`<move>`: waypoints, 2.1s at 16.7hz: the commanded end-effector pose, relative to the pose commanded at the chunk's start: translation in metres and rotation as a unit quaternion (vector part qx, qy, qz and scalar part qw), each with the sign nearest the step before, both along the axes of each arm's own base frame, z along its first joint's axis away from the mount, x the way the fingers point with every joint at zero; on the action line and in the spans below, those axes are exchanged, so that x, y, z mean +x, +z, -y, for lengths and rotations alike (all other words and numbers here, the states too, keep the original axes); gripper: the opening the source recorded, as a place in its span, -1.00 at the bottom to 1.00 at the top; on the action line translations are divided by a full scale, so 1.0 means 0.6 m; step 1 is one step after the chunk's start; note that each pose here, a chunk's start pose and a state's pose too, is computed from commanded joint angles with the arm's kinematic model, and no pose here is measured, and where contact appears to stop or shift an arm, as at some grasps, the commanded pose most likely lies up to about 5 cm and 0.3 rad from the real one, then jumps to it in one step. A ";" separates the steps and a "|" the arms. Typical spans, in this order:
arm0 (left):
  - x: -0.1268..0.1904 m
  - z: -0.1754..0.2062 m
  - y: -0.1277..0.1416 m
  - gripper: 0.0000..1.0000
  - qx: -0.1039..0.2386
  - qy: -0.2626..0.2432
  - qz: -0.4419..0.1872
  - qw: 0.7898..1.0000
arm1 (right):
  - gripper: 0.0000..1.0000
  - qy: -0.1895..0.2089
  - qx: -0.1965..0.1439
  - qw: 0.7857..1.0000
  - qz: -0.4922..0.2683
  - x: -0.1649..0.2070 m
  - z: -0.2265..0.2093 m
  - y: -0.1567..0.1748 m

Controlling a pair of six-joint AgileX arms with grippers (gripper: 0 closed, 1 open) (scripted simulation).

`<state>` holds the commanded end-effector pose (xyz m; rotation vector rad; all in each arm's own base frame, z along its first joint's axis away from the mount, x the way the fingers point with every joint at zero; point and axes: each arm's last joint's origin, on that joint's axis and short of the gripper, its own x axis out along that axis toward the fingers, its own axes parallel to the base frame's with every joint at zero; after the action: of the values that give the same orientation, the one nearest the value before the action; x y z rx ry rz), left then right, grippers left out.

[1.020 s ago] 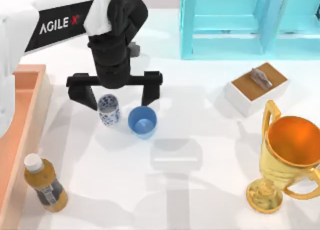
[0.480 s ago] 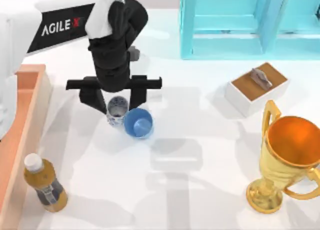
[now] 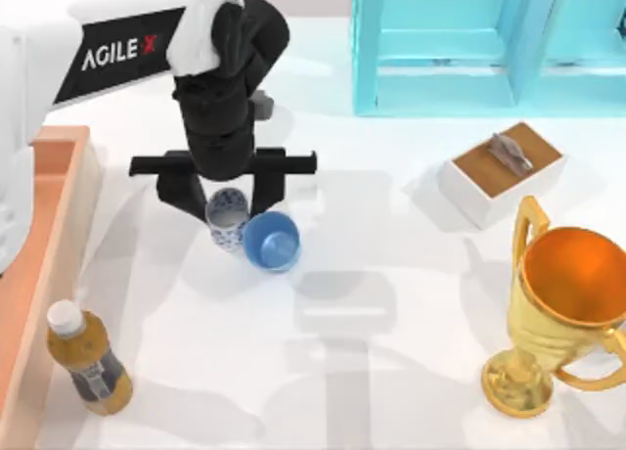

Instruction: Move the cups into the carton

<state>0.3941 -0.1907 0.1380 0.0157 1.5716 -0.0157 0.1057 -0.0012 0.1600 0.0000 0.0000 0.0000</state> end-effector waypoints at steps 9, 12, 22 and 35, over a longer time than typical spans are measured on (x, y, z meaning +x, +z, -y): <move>0.011 -0.046 0.049 -1.00 -0.002 0.001 0.004 1.000 | 1.00 0.000 0.000 1.000 0.000 0.000 0.000 0.000; 0.011 -0.116 0.119 -1.00 0.001 0.001 -0.004 1.000 | 1.00 0.000 0.000 1.000 0.000 0.000 0.000 0.000; -0.006 -0.194 0.176 -1.00 0.002 -0.003 -0.003 1.000 | 1.00 0.000 0.000 1.000 0.000 0.000 0.000 0.000; -0.242 -0.480 0.238 -1.00 -0.003 0.000 -0.047 0.999 | 1.00 0.000 0.000 1.000 0.000 0.000 0.000 0.000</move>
<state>0.2486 0.0973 0.2807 0.0102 1.6649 -0.0217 0.1057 -0.0012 0.1600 0.0000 0.0000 0.0000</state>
